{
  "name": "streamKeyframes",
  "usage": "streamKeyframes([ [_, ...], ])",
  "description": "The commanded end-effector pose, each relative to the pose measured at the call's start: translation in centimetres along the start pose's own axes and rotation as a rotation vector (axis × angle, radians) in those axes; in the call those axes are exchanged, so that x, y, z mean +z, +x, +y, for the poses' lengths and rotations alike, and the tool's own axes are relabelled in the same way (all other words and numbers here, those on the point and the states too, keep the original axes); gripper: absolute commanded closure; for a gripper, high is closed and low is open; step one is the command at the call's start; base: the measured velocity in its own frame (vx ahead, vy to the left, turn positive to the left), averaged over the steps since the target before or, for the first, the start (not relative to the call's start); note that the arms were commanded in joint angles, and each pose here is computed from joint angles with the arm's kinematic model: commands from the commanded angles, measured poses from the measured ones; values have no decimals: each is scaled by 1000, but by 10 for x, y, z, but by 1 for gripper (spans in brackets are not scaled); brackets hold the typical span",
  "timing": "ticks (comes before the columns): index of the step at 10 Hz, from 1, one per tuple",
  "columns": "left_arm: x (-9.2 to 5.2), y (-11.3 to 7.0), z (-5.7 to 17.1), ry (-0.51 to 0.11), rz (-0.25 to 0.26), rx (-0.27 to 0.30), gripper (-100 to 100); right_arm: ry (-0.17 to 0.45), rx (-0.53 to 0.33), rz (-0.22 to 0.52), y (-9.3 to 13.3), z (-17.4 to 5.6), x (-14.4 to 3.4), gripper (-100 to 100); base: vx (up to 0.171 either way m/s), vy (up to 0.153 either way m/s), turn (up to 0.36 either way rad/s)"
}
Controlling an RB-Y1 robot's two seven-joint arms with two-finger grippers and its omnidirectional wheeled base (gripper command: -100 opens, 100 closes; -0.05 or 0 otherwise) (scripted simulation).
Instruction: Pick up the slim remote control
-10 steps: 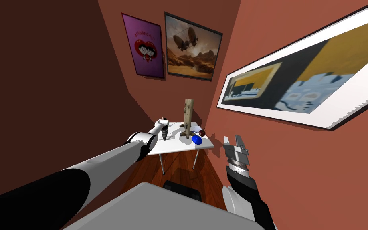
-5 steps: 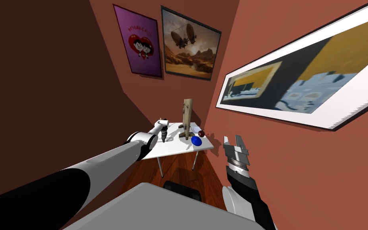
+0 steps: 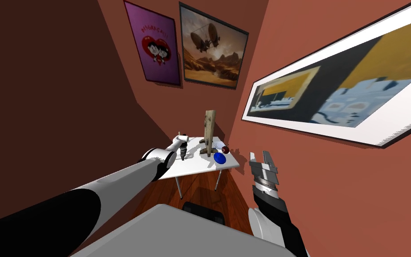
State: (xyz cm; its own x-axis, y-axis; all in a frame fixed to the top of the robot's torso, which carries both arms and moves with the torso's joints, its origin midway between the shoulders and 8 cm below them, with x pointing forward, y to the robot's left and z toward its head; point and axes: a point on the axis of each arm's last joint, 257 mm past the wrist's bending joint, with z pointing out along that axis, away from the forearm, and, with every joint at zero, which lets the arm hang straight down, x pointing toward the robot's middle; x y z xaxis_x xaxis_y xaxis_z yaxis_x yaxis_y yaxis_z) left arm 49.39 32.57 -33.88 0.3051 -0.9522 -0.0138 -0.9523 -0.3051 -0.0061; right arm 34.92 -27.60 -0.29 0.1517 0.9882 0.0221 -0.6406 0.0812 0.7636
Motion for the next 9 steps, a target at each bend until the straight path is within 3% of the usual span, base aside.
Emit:
streamKeyframes([
  [1, 10, -2, 2, 0, 0, 1, -100, 0, 0, 0, 0, 0, 0, 0, 18, 0, 5],
  [4, 9, -1, 3, -1, 0, 0, -100, 0, 0, 0, 0, 0, 0, 0, 6, 0, 1],
  [5, 9, -1, 3, 0, 0, 1, 100, 0, 0, 0, 0, 0, 0, 0, 0, 0, 0],
  [9, 9, -1, 3, -1, 0, 0, 100, 0, 0, 0, 0, 0, 0, 0, 0, 0, 0],
])
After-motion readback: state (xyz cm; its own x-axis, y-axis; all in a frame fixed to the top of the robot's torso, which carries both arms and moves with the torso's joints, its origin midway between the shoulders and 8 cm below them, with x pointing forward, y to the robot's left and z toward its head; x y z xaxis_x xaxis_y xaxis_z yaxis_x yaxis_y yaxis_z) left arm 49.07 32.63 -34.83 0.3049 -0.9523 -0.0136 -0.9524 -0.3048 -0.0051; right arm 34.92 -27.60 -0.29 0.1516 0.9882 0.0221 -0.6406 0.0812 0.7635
